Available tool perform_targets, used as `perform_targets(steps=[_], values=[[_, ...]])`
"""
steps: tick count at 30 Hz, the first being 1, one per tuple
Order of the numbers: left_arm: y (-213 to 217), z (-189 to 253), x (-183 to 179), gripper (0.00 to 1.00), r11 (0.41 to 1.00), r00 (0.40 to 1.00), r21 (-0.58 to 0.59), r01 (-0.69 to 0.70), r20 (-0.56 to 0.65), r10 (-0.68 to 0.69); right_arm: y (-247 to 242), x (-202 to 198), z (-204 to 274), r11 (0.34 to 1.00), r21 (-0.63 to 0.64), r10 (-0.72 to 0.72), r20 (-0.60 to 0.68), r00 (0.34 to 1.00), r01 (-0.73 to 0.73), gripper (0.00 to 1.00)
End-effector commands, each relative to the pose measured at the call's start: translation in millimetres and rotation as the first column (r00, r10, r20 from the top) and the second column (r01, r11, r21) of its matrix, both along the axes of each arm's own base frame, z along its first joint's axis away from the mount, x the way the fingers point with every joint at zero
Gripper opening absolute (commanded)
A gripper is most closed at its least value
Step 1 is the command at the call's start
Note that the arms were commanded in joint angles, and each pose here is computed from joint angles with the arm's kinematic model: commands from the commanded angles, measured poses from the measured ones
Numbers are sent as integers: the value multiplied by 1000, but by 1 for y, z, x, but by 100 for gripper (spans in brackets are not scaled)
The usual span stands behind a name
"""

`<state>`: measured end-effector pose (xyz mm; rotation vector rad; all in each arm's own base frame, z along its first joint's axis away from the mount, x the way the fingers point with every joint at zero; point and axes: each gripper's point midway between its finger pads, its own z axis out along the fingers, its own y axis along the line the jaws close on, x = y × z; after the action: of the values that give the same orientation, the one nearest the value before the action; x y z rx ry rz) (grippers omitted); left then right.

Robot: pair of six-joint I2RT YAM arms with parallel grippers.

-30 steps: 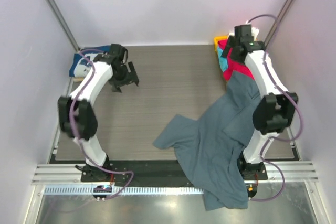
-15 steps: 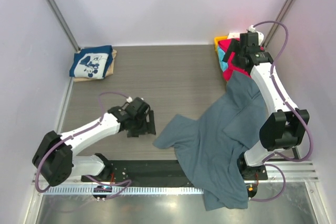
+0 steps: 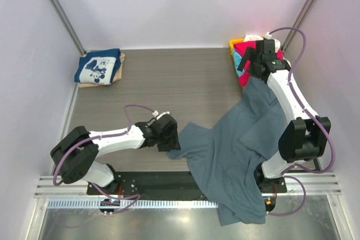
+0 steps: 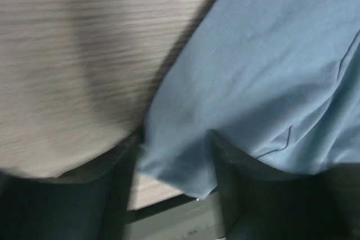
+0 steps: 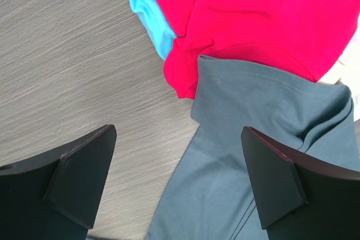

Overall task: Fold and stack the t-shirts
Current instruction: Flatten the tshirt out

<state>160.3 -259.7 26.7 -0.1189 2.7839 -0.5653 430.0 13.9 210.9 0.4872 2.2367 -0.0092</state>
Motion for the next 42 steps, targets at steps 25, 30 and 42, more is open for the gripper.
perform_targets(steps=[25, 30, 42], values=[[186, 180, 377, 4, 916, 877, 79, -393, 333, 347, 18, -4, 29, 994, 73, 67, 105, 992, -75, 100], [177, 237, 431, 58, 929, 804, -88, -359, 476, 356, 32, -6, 24, 983, 118, 125, 113, 986, -138, 100], [172, 187, 268, 100, 926, 906, 149, -348, 309, 291, 173, -19, -25, 869, 136, 478, 17, 878, -475, 94]])
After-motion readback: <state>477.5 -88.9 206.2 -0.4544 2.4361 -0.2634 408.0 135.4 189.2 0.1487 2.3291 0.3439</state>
